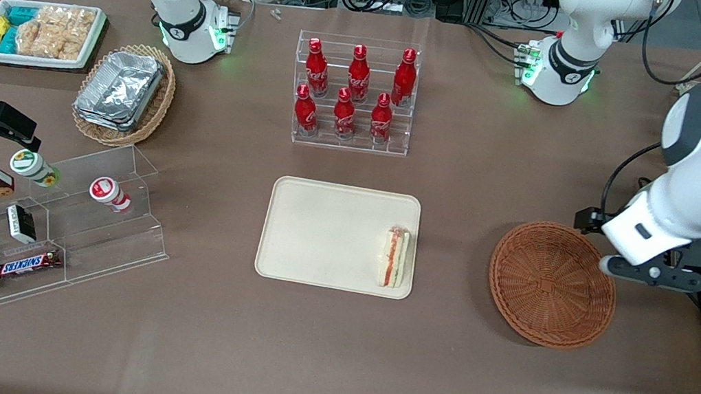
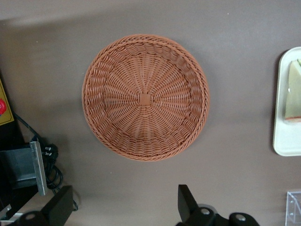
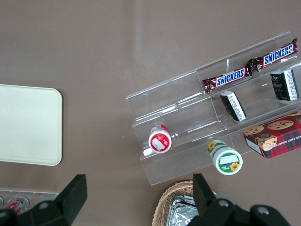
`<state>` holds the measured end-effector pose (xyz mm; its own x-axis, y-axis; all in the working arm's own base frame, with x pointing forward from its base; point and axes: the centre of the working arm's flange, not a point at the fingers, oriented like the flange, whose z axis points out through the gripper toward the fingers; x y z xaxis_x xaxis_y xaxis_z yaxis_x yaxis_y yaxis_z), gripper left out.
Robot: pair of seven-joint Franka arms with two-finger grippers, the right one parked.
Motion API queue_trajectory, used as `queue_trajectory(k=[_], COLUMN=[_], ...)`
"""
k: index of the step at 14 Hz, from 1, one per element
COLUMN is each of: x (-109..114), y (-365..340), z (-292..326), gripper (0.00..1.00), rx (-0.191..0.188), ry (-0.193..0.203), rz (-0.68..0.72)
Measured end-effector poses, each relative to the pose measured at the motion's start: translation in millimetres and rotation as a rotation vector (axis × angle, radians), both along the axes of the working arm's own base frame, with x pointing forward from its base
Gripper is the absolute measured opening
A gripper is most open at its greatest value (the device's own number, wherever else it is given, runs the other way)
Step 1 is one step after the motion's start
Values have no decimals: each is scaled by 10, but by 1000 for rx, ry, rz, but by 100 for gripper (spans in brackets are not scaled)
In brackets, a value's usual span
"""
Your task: Place sandwich from basket to tray
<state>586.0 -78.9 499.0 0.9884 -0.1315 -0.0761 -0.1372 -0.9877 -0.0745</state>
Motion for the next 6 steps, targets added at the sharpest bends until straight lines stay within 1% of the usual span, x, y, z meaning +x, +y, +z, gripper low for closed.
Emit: queue_trajectory(k=[3, 6], x=[-78, -18], y=[208, 211], z=[-21, -32], gripper=[100, 100], rx=[-6, -12], ry=[-3, -11], rz=[-12, -12])
